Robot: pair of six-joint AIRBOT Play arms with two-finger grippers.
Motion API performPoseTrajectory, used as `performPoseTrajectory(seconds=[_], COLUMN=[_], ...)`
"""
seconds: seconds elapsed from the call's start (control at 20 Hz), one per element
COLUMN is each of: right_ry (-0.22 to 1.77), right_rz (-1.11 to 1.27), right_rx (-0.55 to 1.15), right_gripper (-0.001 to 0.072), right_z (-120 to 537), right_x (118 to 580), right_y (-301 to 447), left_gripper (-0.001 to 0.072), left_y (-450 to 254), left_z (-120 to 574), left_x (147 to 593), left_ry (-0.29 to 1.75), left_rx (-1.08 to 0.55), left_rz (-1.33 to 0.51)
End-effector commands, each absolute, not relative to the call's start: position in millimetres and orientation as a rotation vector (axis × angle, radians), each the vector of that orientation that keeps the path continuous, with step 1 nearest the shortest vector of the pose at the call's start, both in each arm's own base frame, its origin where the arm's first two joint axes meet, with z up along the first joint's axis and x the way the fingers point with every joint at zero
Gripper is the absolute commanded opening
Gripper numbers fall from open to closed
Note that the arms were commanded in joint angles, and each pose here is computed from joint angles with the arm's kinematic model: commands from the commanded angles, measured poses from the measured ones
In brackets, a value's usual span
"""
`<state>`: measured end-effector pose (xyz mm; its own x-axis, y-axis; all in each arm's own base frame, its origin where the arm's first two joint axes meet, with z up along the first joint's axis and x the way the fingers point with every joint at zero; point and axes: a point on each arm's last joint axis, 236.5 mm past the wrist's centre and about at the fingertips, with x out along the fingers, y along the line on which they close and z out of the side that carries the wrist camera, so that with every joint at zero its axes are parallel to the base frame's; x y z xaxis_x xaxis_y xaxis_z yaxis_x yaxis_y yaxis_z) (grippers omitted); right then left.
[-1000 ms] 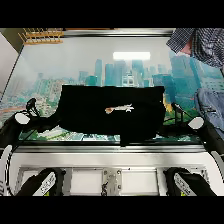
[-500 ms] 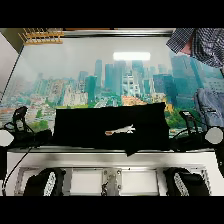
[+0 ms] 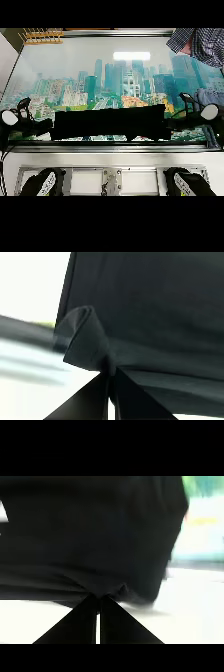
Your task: Fold the clothes and pants, and hang the long-sleeved shirts on hangers.
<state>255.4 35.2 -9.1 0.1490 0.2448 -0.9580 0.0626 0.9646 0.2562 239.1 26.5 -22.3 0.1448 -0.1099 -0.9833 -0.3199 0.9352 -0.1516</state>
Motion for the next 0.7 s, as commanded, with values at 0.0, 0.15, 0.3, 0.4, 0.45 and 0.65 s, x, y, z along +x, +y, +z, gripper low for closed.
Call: performPoseTrajectory(seconds=[0.0,0.15,0.3,0.4,0.45,0.65], right_ry=[1.382,1.35,1.216,1.088,1.048,1.062], right_rz=[0.151,0.153,0.156,0.149,0.147,0.202], right_rx=[0.286,0.297,0.391,0.493,0.516,0.409], right_gripper=[0.0009,0.001,0.0025,0.045,0.0636,0.064], right_z=[-28.1,-43.2,-36.4,-17.7,-8.4,5.0], right_x=[312.6,347.9,391.4,421.0,430.5,418.0], right_y=[38.7,45.2,58.1,64.5,64.5,48.0], left_gripper=[0.0006,0.0005,0.0109,0.0575,0.0567,0.0566], left_y=[26.3,32.9,34.6,31.1,30.5,29.9], left_z=[-46.5,-66.5,-73.2,-63.4,-53.8,-16.2], left_x=[284.6,314.7,344.6,369.3,380.5,392.1], left_ry=[1.484,1.532,1.532,1.473,1.436,1.335], left_rx=[-0.377,-0.394,-0.422,-0.459,-0.469,-0.453], left_rz=[0.086,0.086,0.074,0.056,0.048,0.03])
